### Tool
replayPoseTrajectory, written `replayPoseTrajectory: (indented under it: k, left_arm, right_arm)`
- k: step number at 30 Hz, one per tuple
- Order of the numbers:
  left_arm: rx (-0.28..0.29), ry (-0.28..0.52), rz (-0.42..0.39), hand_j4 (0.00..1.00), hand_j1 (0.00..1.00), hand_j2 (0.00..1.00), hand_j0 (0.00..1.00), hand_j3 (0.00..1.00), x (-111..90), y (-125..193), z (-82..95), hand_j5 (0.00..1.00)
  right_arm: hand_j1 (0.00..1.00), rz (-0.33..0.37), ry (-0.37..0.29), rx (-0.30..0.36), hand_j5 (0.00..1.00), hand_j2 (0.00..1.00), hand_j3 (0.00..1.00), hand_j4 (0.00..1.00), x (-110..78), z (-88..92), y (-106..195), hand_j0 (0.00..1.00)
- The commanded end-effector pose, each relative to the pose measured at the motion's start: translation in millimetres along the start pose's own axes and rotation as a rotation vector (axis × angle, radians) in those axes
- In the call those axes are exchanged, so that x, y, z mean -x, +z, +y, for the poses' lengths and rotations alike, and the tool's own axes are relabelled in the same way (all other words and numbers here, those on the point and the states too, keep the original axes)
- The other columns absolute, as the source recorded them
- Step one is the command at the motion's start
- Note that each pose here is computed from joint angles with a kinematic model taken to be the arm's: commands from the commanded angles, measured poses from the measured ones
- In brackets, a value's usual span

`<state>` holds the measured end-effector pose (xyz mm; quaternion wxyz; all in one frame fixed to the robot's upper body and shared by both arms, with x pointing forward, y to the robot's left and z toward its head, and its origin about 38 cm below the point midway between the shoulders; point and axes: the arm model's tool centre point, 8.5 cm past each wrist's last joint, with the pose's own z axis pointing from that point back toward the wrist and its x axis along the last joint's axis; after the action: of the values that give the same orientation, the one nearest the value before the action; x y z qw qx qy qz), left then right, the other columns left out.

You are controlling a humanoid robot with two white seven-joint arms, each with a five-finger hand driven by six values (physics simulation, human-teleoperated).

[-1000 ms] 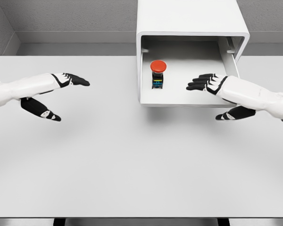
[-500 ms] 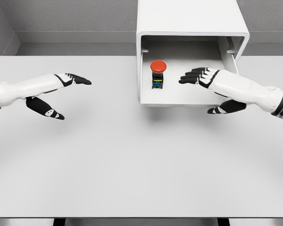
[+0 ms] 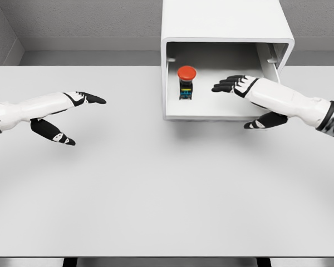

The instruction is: Slide open multi-storey tabletop storage cabinets and put open load switch and slide close multi-storey tabletop storage cabinets

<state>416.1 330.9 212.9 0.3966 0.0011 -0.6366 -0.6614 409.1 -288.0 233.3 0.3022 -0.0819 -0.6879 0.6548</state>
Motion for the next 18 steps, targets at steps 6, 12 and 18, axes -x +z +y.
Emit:
replayPoseTrajectory:
  k: [6,12,18]
  left_arm:
    - [0.001,0.007,0.002,1.00,1.00,1.00,1.00,1.00,0.8,0.0,-1.3,1.00]
    - [0.027,0.005,0.001,1.00,1.00,1.00,1.00,1.00,0.5,-0.6,-3.1,1.00]
    - [0.032,0.006,0.002,1.00,1.00,1.00,1.00,1.00,0.6,0.0,-3.4,1.00]
  right_arm:
    - [1.00,0.021,-0.024,0.010,1.00,1.00,1.00,1.00,9.0,3.0,-1.9,1.00]
    - [1.00,0.033,-0.021,0.015,1.00,1.00,1.00,1.00,14.4,-1.2,-2.3,1.00]
    - [1.00,0.034,-0.023,0.020,1.00,1.00,1.00,1.00,15.9,0.1,-7.5,1.00]
